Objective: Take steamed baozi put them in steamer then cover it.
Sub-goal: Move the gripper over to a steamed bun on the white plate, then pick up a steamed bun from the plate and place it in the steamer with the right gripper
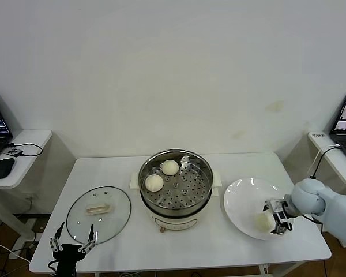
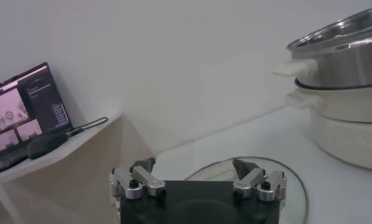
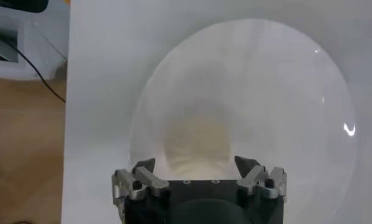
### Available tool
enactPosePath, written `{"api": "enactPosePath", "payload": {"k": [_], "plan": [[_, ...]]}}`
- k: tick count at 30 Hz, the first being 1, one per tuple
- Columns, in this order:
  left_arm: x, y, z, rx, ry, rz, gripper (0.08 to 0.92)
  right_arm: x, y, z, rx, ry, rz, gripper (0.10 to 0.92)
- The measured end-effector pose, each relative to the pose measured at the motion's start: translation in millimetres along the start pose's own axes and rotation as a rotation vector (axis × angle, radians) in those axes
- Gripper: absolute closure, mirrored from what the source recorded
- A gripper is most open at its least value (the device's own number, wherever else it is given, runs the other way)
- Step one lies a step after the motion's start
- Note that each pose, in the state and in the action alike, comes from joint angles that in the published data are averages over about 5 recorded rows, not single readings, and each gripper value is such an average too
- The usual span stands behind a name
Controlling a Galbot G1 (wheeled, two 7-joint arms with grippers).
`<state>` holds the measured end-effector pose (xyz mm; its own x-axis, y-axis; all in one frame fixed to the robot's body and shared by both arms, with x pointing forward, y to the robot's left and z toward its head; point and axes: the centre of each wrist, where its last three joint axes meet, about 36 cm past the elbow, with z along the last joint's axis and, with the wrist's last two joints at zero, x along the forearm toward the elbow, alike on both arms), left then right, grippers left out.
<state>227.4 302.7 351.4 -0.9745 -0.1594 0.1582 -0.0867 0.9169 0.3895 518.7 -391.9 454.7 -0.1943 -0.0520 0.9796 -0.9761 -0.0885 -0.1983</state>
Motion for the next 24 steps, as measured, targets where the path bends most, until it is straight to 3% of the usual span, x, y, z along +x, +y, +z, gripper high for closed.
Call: {"api": "enactPosePath", "payload": {"k": [15,24], "plan": [[0.4,-0.4,-0.9,0.002,-0.002,0.0,0.177,-2.3,-5.1,0.6,-0.026,-0.006,-0.012,0.402],[-0.9,0.1,-6.4,0.003,-0.019,0.002,0.177,35.3,-22.6,-1.2,-0.03,-0.021,0.005,0.412]]}}
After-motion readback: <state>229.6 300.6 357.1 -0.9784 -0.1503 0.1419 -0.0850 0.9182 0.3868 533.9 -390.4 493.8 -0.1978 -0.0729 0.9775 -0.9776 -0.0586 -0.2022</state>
